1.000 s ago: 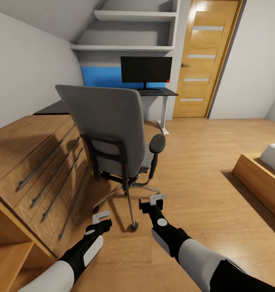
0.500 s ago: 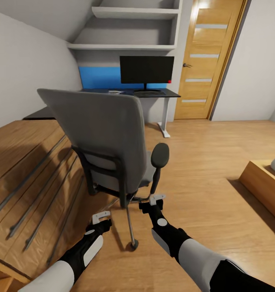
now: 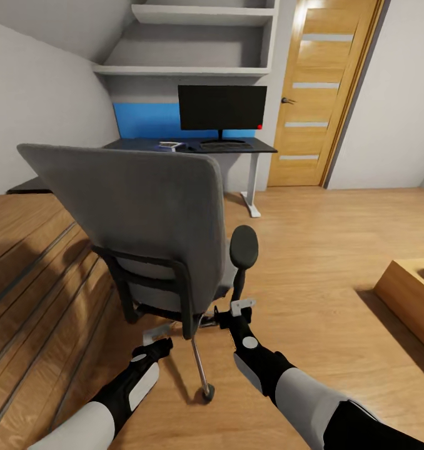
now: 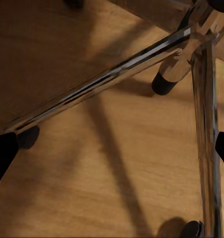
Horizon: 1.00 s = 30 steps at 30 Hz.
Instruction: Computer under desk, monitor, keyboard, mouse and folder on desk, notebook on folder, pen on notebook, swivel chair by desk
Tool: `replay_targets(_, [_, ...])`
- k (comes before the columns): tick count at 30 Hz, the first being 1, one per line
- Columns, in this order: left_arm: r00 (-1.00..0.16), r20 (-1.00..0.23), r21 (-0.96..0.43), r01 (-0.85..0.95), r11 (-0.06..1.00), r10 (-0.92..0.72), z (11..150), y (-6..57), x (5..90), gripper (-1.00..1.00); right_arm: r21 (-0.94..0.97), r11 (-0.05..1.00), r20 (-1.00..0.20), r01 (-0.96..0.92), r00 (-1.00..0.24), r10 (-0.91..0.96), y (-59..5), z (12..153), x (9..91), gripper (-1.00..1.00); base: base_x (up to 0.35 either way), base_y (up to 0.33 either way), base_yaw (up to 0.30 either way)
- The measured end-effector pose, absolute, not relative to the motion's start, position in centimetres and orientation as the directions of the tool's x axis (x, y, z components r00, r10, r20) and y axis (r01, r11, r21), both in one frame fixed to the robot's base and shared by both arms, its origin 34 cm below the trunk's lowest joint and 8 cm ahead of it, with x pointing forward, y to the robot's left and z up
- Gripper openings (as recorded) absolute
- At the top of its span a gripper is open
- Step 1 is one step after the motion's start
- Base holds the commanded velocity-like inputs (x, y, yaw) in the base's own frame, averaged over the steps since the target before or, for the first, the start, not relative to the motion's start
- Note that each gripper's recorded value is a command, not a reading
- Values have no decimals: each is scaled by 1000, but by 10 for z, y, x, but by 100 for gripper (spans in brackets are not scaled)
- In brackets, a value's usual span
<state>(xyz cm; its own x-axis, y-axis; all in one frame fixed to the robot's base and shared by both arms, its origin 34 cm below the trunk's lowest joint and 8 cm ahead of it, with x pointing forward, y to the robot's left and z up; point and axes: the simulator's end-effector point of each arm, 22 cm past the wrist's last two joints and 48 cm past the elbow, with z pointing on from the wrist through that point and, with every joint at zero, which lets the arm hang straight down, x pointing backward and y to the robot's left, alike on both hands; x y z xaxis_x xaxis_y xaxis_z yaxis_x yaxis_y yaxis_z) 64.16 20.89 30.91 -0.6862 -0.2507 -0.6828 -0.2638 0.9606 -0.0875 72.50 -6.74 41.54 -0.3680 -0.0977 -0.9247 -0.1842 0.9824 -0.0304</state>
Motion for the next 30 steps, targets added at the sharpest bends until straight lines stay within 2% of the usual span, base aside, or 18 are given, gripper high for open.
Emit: replay_targets(30, [-689, -679, -95, -262, 960, -255, 308, 206, 640, 100, -39, 979, -925, -200, -364, -111, -64, 416, 725, 100, 262, -219, 0])
